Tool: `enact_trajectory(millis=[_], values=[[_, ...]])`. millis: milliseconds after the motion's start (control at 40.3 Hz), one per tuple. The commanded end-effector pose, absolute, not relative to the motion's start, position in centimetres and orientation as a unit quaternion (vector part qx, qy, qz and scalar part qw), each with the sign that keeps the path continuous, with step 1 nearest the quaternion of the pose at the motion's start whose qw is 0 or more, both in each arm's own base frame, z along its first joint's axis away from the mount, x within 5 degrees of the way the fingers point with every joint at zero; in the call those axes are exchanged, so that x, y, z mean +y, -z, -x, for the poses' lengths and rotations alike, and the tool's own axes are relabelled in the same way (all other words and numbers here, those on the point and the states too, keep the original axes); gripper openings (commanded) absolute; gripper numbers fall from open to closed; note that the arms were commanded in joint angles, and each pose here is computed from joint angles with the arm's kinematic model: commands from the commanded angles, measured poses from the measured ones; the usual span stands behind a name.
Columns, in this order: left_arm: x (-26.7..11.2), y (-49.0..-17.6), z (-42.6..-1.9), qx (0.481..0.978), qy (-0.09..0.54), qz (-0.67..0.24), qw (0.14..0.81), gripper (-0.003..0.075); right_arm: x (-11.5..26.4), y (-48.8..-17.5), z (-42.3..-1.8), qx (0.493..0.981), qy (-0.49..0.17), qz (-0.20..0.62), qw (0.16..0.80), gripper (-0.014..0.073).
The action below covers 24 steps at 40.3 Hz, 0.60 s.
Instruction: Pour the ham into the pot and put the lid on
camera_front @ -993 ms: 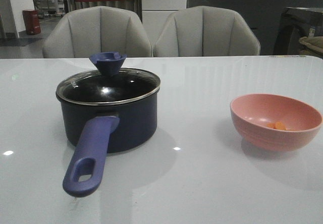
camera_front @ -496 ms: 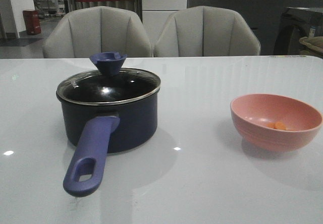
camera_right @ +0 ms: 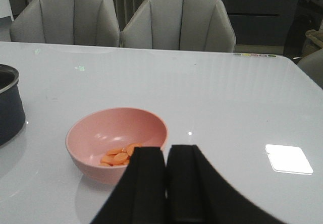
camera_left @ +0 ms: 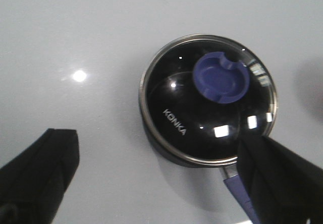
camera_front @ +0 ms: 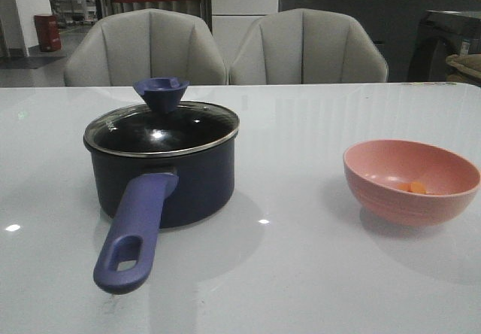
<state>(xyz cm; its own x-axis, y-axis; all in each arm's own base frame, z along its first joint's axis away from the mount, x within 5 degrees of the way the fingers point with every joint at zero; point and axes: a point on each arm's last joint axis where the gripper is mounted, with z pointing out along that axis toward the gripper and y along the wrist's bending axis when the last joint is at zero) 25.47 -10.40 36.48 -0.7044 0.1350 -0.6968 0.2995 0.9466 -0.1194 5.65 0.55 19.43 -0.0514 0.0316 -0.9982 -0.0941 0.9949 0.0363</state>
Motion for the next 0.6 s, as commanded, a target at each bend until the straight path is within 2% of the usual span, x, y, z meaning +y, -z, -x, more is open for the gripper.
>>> enact_trajectory(millis=[0,298,571], values=[[-12.7,-38.4,-26.7,0.902,0.136,-0.139,0.386,0.0671,0.5,-19.9,-5.5,0.693,-0.041,0.023,0.719,0.0148],[-17.9,-36.6,-31.0,0.922,0.132,-0.182,0.317,0.0671,0.5,-19.9,-5.5,0.693,-0.041,0.023,0.719,0.0148],[-19.4,-35.0,-34.0,0.940,0.098,-0.193,0.262,0.0671,0.5,-19.9,-5.5,0.693,-0.041,0.023,0.719,0.0148]])
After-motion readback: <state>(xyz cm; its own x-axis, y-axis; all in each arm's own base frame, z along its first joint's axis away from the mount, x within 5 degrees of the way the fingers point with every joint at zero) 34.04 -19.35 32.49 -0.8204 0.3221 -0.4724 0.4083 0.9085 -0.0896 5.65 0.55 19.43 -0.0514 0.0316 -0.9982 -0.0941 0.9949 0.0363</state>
